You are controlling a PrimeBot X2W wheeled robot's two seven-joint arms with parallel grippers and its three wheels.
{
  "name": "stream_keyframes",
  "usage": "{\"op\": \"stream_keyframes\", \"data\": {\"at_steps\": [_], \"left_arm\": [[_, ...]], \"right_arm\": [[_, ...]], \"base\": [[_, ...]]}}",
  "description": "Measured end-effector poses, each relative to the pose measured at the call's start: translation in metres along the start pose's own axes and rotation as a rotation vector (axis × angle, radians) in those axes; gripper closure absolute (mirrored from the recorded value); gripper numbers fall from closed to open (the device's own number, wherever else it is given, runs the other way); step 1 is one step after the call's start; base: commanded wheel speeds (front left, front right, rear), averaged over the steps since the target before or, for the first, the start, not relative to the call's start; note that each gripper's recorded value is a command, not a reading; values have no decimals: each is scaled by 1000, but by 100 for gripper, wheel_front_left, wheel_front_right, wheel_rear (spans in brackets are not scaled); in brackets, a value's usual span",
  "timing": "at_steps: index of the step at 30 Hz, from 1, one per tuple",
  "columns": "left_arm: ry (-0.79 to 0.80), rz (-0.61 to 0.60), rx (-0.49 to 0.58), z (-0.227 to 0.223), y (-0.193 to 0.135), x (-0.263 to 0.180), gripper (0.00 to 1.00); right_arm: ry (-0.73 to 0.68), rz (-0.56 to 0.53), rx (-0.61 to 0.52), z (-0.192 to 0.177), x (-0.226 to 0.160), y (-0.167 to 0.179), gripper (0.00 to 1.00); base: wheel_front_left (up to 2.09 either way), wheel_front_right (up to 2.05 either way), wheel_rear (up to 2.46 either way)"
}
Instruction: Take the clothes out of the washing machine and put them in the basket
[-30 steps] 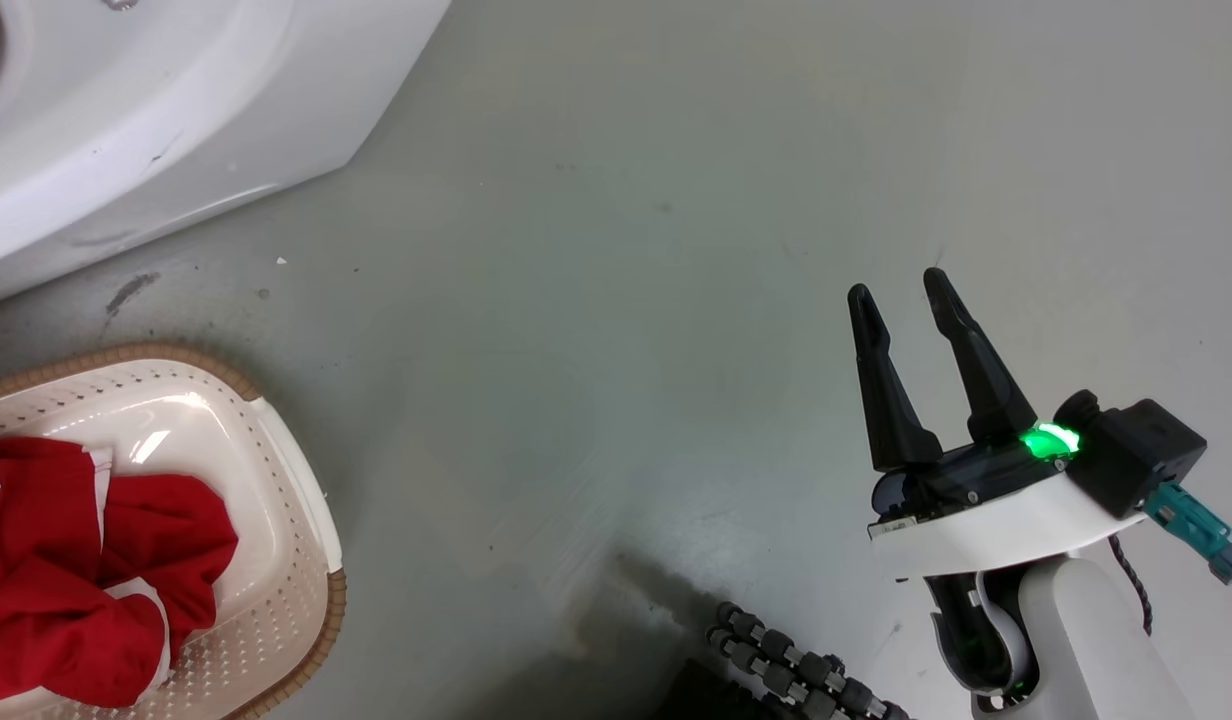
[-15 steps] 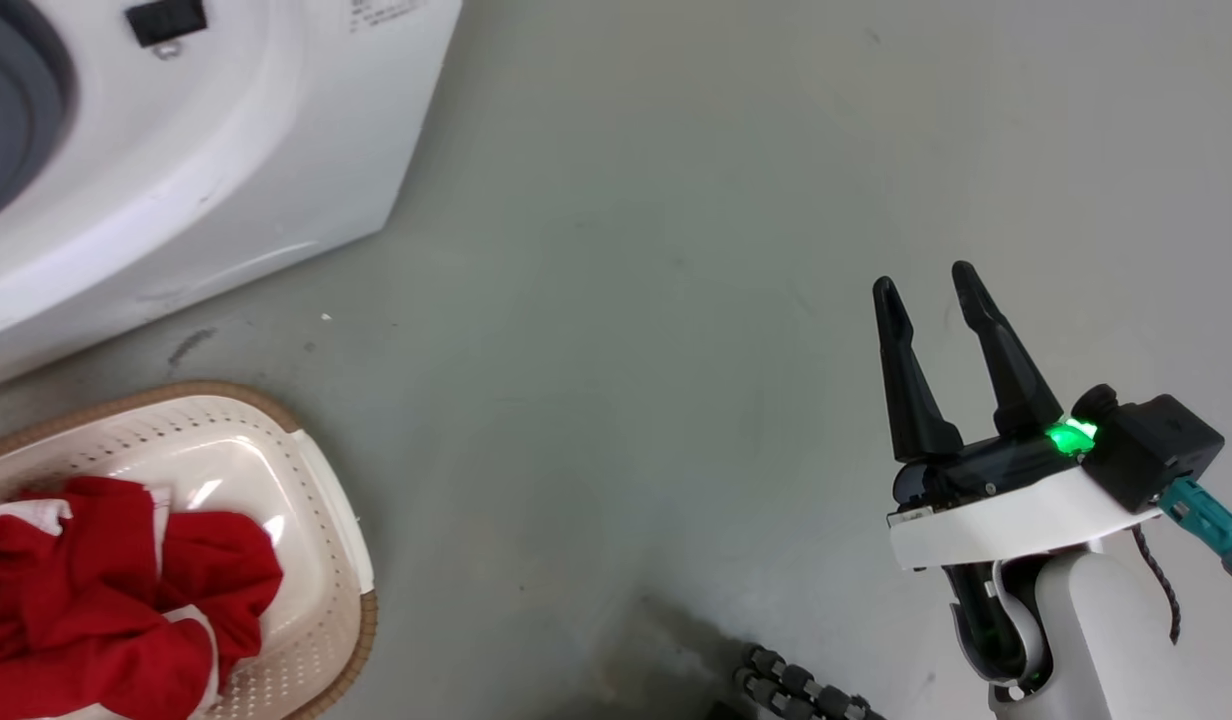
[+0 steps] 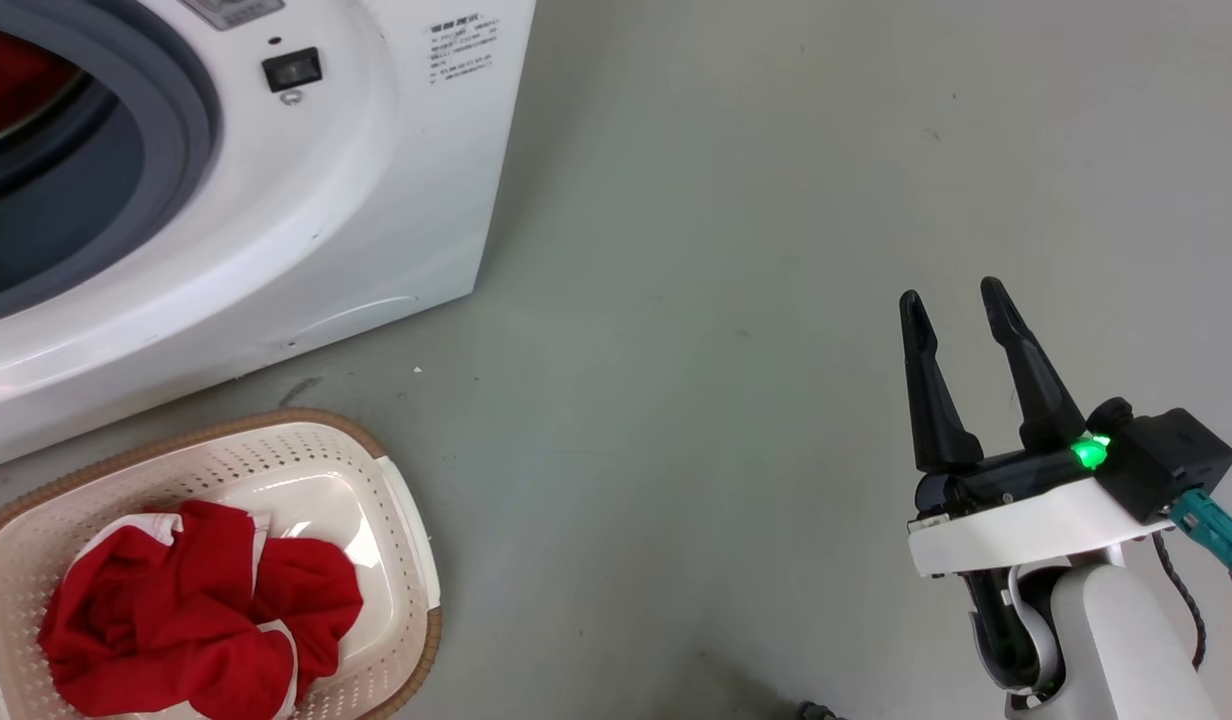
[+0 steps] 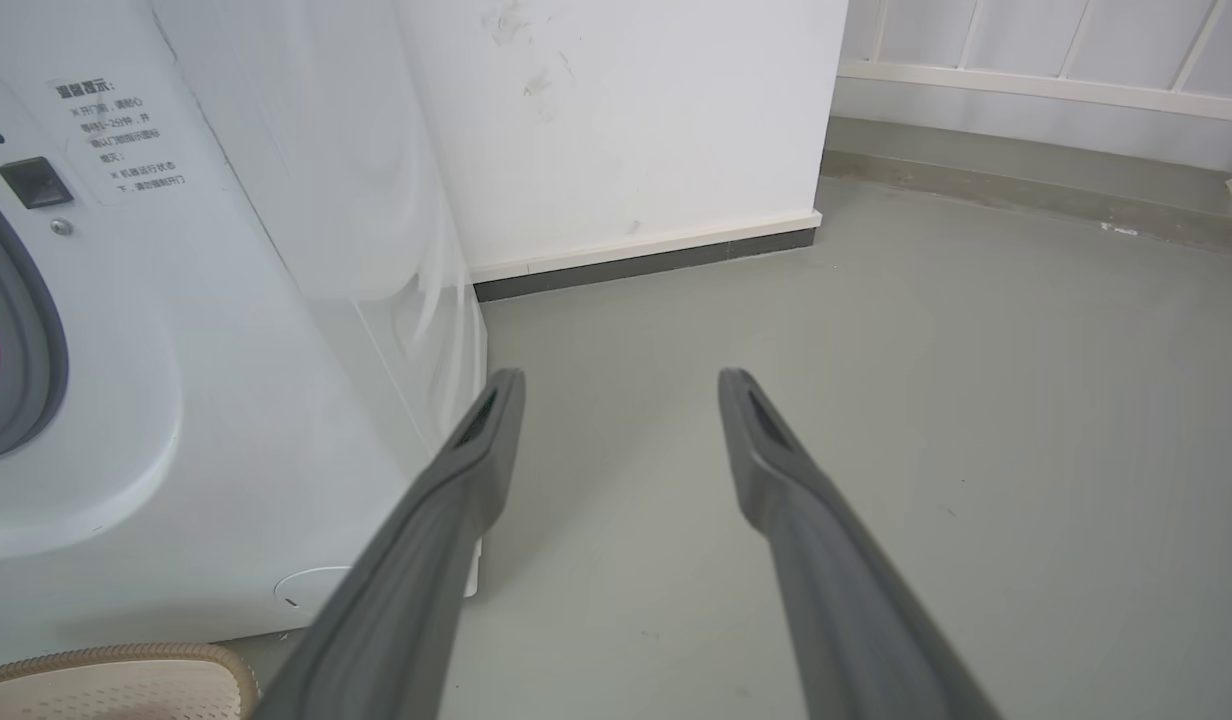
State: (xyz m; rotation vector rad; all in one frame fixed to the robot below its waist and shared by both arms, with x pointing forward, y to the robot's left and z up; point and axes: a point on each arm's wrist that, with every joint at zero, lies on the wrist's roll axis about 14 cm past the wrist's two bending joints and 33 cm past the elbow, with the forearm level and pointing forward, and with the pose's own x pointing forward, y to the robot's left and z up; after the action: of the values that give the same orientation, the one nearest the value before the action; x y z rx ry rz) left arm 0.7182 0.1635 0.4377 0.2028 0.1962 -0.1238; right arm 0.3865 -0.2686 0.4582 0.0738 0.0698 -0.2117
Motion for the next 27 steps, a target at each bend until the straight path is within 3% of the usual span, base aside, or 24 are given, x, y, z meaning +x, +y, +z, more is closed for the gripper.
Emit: {"op": "stream_keyframes", "data": {"at_steps": [12, 27], "left_arm": [[-42, 24, -89, -17, -5, -45, 100], [-253, 52, -146, 46, 2, -123, 100]], "right_arm": [[-32, -6, 13, 11, -13, -3, 0], [-113, 38, 21, 37, -25, 9, 0]], "base": [[0, 0, 0], [0, 0, 0]]}}
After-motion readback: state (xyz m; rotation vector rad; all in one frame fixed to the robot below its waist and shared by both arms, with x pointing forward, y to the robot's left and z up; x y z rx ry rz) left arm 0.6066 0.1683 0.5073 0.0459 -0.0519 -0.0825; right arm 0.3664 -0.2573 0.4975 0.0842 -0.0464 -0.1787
